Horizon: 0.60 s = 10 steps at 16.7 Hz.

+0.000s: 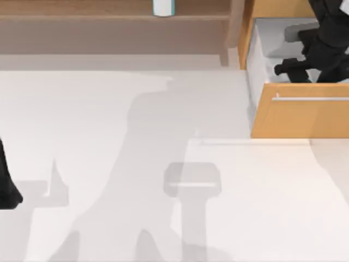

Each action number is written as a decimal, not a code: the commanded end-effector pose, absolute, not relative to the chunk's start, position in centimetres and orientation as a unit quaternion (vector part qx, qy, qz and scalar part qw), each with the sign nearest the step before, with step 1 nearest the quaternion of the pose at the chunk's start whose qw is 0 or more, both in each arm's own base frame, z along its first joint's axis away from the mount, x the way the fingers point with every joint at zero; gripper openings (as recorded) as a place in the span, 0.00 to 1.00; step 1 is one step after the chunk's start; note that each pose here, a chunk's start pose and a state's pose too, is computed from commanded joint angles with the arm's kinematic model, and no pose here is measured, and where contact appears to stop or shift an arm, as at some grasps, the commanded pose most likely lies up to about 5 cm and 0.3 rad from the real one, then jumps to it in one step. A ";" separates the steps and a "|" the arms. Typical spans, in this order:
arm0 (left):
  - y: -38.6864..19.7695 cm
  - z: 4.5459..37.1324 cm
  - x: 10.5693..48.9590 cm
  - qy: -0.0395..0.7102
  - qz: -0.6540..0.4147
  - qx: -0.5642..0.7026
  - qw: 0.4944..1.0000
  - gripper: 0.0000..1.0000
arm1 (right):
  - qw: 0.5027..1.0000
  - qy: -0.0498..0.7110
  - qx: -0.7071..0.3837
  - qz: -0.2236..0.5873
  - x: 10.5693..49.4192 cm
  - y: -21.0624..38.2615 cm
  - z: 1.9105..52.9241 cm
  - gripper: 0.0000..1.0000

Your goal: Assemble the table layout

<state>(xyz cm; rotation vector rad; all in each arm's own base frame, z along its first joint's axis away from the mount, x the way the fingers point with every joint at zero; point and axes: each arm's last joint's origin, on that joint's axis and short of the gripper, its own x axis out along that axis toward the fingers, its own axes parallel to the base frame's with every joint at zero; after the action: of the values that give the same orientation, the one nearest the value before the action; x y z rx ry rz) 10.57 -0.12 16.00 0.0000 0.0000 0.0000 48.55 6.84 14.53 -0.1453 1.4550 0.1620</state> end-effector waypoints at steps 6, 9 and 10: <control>-0.1 16.0 10.6 0.000 0.000 0.000 1.000 1.00 | 0.777 0.616 -0.086 0.098 46.7 6.1 20.8 0.00; -0.1 16.0 10.6 0.000 0.000 0.000 1.000 1.00 | 0.802 0.582 -0.091 0.099 44.8 3.9 24.6 0.00; -0.1 16.0 10.6 0.000 0.000 0.000 1.000 1.00 | 0.810 0.571 -0.093 0.096 44.0 2.9 25.8 0.00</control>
<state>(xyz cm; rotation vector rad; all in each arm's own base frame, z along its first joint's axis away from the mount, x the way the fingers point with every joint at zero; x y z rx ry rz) 10.57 -0.12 16.00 0.0000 0.0000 0.0000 43.98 2.91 25.77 -0.1978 1.2199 0.2058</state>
